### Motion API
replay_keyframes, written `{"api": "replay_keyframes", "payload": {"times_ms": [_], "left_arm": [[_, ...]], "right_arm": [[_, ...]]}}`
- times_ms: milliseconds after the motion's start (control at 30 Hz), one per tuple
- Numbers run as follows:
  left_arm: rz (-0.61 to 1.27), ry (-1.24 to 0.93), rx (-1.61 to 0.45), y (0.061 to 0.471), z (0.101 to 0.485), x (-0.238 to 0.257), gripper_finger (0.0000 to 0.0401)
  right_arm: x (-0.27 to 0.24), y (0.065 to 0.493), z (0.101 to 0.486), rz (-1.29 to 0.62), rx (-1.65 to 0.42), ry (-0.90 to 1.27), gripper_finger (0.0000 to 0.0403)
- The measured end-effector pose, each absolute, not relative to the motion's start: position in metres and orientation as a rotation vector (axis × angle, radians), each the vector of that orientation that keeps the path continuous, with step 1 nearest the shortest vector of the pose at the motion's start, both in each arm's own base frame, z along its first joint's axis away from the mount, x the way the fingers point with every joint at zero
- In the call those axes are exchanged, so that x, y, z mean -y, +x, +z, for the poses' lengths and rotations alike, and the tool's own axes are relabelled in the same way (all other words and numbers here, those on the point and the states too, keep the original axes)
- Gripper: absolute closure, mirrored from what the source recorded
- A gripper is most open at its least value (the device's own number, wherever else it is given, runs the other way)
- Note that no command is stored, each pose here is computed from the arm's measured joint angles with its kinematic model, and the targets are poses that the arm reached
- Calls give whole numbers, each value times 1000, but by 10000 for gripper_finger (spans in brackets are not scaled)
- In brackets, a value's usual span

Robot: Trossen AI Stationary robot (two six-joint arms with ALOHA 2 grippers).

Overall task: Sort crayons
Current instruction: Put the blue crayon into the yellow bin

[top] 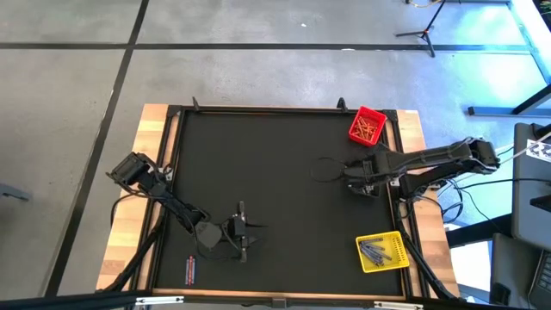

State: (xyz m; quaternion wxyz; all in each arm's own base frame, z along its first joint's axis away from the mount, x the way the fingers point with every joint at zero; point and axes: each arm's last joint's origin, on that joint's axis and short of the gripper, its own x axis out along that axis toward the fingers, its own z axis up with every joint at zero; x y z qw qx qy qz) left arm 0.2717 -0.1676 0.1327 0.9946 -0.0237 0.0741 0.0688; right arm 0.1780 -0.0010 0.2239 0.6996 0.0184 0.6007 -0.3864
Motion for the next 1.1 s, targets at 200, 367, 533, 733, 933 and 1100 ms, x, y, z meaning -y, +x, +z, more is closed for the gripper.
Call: {"api": "replay_keyframes", "payload": {"times_ms": [200,367,533,733,933,1100], "left_arm": [[138,-47,-148,272,133,168,266],[138,-47,-148,272,133,167,266],[139,-47,-149,272,133,167,266],[139,-51,-148,272,133,167,266],[143,-55,-148,272,133,166,266],[143,-55,-148,272,133,166,266]], "right_arm": [[-10,163,233,-817,-1357,109,382],[-10,145,247,-806,-1280,228,384],[-9,134,252,-787,-1221,317,380],[-11,127,227,-742,-1277,423,382],[-12,126,218,-745,-1306,431,379],[-12,126,218,-745,-1305,431,380]]}}
